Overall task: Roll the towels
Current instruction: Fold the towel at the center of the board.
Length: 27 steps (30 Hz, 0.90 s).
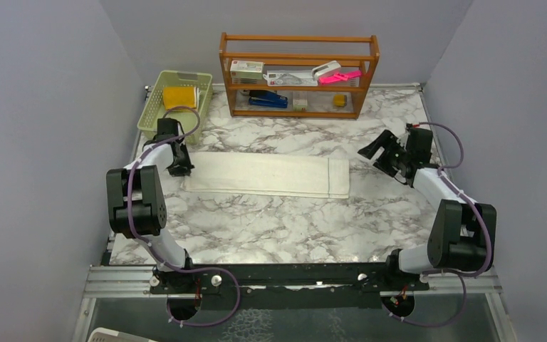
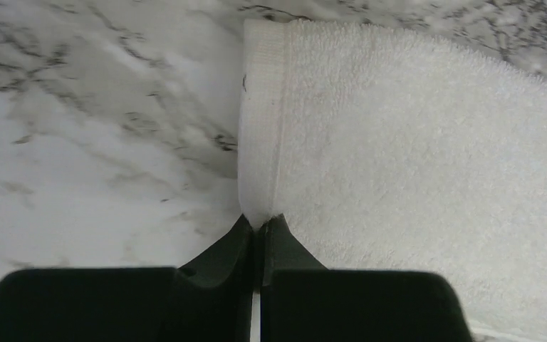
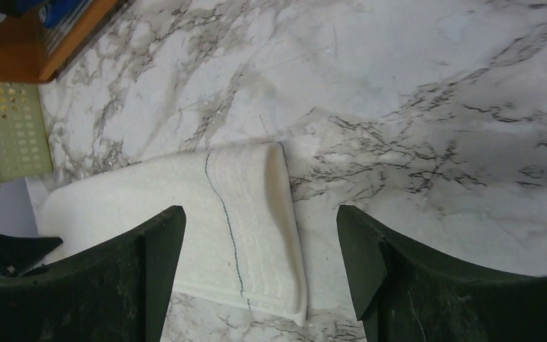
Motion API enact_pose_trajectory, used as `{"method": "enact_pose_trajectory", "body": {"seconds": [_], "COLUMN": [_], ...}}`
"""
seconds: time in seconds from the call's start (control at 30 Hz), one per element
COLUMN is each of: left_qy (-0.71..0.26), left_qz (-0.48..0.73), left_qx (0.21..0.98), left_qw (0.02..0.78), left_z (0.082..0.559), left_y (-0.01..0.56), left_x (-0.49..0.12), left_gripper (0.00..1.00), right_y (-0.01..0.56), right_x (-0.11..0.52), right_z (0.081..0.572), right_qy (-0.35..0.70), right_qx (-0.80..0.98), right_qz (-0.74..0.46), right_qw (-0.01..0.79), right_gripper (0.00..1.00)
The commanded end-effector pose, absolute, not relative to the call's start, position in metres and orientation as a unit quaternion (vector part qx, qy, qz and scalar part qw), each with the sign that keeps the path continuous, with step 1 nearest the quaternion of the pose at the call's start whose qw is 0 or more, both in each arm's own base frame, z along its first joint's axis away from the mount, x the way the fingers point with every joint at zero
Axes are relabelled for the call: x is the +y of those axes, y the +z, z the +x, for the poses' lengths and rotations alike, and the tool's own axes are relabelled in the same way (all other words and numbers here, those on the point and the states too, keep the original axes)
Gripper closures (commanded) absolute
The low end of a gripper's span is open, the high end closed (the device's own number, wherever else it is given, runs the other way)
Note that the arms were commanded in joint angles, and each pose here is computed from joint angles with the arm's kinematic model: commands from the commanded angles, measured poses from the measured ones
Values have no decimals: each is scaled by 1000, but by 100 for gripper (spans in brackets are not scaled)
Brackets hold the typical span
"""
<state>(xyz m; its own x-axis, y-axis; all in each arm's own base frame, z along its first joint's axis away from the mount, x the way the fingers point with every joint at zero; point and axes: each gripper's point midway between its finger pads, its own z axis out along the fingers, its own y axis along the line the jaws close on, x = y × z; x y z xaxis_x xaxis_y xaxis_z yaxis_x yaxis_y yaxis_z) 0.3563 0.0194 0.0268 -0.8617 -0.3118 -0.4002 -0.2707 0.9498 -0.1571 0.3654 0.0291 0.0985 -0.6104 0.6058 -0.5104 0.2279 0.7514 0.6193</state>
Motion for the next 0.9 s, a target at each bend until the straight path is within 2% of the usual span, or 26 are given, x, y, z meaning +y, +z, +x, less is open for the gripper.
{"method": "enact_pose_trajectory", "body": {"seconds": [0.0, 0.23, 0.33, 0.7, 0.87], "left_qy": [117, 172, 159, 97, 30], "left_qz": [-154, -145, -148, -71, -43], "left_qx": [954, 948, 949, 958, 964], "left_qw": [230, 226, 231, 259, 262], "left_z": [346, 342, 344, 366, 367], "left_y": [62, 79, 80, 106, 113], "left_x": [80, 94, 88, 0, -56], "left_gripper": [100, 100, 100, 100, 100], "right_y": [105, 100, 100, 96, 94], "right_x": [41, 42, 42, 47, 49], "right_z": [381, 381, 382, 383, 383], "right_qy": [245, 227, 225, 229, 231], "right_qx": [865, 874, 875, 879, 880], "right_qz": [213, 205, 203, 197, 195], "right_qw": [382, 378, 377, 370, 367], "right_gripper": [22, 21, 21, 21, 21]}}
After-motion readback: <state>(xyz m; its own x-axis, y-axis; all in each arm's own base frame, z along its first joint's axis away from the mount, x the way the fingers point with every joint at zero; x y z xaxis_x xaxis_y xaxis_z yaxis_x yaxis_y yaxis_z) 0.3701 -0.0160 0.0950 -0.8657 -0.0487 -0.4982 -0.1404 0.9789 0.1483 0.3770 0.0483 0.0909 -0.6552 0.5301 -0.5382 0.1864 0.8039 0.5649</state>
